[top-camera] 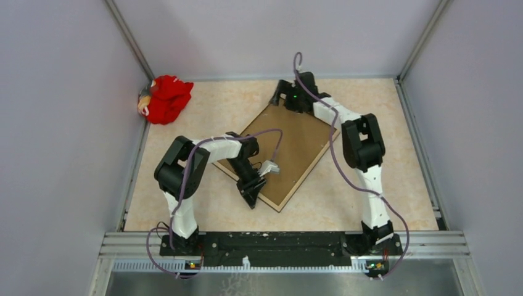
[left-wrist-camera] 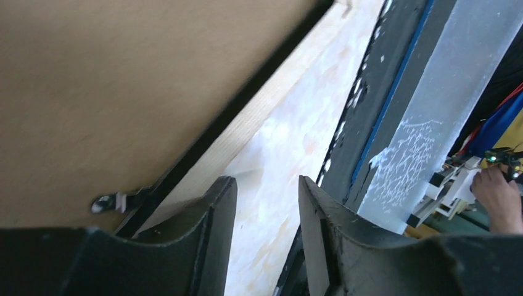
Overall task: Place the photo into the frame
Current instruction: Adjust the photo frame at the center of the board.
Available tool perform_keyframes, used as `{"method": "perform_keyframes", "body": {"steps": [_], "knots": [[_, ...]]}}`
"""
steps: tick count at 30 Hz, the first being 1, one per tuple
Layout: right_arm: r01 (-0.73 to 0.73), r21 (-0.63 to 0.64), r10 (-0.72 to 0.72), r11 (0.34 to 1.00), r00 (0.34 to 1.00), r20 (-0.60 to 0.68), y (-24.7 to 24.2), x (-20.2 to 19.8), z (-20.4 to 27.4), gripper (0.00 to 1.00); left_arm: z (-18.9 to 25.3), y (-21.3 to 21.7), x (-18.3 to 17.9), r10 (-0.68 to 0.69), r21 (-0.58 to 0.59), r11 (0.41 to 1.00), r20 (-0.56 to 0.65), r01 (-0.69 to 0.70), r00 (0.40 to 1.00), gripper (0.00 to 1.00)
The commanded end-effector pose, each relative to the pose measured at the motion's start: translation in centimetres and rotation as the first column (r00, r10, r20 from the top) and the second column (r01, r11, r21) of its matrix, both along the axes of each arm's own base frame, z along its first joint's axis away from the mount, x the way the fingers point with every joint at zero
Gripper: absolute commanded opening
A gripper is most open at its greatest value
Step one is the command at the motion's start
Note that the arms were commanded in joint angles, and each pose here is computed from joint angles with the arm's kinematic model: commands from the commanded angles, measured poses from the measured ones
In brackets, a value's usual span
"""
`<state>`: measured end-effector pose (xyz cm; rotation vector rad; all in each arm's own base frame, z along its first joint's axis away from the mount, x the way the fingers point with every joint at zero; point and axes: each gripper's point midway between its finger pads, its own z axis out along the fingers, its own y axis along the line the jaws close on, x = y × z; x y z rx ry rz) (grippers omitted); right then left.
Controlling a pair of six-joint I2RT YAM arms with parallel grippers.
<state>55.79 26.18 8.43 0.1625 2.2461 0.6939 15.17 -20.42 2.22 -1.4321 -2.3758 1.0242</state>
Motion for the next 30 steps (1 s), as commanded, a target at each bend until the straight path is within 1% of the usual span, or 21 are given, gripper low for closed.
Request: {"method": "perform_keyframes", "body": {"steps": [1, 3, 5, 6, 7, 10, 12, 15, 16, 18, 19, 21, 23, 25, 27, 30], "knots": [[-0.296, 0.09, 0.305, 0.951, 0.946, -0.112, 10.0, -6.1, 0.6, 0.99, -1.3, -3.7, 3.3, -0.047, -0.143, 0.987, 0.167, 0.071, 0.985, 0.52], [-0.287, 0.067, 0.292, 0.956, 0.951, -0.097, 9.8, -5.5, 1.4, 0.99, -0.5, -3.7, 3.3, -0.049, -0.143, 0.987, 0.158, 0.072, 0.986, 0.55], [-0.258, 0.028, 0.259, 0.966, 0.965, -0.046, 8.8, -4.8, 3.8, 0.99, 1.1, -3.5, 3.4, -0.056, -0.159, 0.984, 0.173, 0.085, 0.983, 0.58], [-0.243, 0.021, 0.244, 0.97, 0.97, -0.022, 8.2, -4.7, 5.0, 0.99, 2.0, -3.4, 3.4, -0.061, -0.174, 0.98, 0.186, 0.093, 0.981, 0.7], [-0.229, 0.023, 0.229, 0.973, 0.973, 0.011, 7.6, -4.6, 6.4, 0.99, 3.0, -3.0, 3.5, -0.066, -0.182, 0.978, 0.201, 0.103, 0.977, 0.73], [-0.183, 0.042, 0.178, 0.982, 0.98, 0.09, 5.5, -5.2, 10.4, 0.99, 6.6, -1.8, 3.8, -0.064, -0.232, 0.966, 0.225, 0.117, 0.972, 0.74], [-0.161, 0.041, 0.155, 0.986, 0.98, 0.122, 4.2, -6.2, 12.3, 0.99, 8.8, -0.6, 4.9, -0.042, -0.265, 0.958, 0.254, 0.111, 0.966, 0.74], [-0.123, 0.03, 0.118, 0.992, 0.982, 0.148, 2.2, -8.4, 14.0, 0.99, 11.2, 2.2, 8.3, 0.028, -0.283, 0.957, 0.314, 0.065, 0.949, 0.73], [-0.108, 0.026, 0.104, 0.994, 0.984, 0.142, 1.5, -9.3, 14.0, 0.99, 12.0, 3.1, 10.2, 0.063, -0.286, 0.957, 0.348, 0.042, 0.935, 0.72], [-0.078, 0.012, 0.076, 0.997, 0.989, 0.123, 0.1, -11.2, 13.6, 0.99, 11.8, 5.4, 14.5, 0.162, -0.268, 0.962, 0.401, -0.054, 0.901, 0.67], [-0.069, 0.001, 0.069, 0.998, 0.994, 0.088, -0.7, -12.6, 12.0, 0.99, 11.3, 6.7, 17.2, 0.236, -0.254, 0.958, 0.429, -0.134, 0.872, 0.61], [-0.053, 0.013, 0.052, 0.998, 0.996, 0.075, -1.8, -14.9, 11.3, 0.99, 10.3, 9.1, 21.8, 0.363, -0.249, 0.928, 0.446, -0.276, 0.818, 0.53], [-0.04, 0.022, 0.039, 0.999, 0.998, 0.038, -2.7, -17.1, 9.6, 0.99, 8.3, 11.4, 25.2, 0.477, -0.232, 0.879, 0.414, -0.417, 0.775, 0.49], [-0.024, 0.019, 0.024, 1.0, 1.0, -0.002, -3.7, -19.1, 7.8, 0.99, 6.8, 12.8, 27.2, 0.532, -0.226, 0.846, 0.407, -0.482, 0.743, 0.48], [-0.013, 0.017, 0.013, 1.0, 0.999, -0.041, -4.5, -20.8, 6.2, 0.99, 5.4, 13.0, 28.0, 0.547, -0.223, 0.836, 0.411, -0.501, 0.729, 0.48], [-0.024, 0.042, 0.027, 0.999, 0.997, -0.077, -4.7, -22.8, 4.8, 0.99, 3.9, 12.7, 27.8, 0.558, -0.228, 0.83, 0.369, -0.51, 0.743, 0.48]]}}
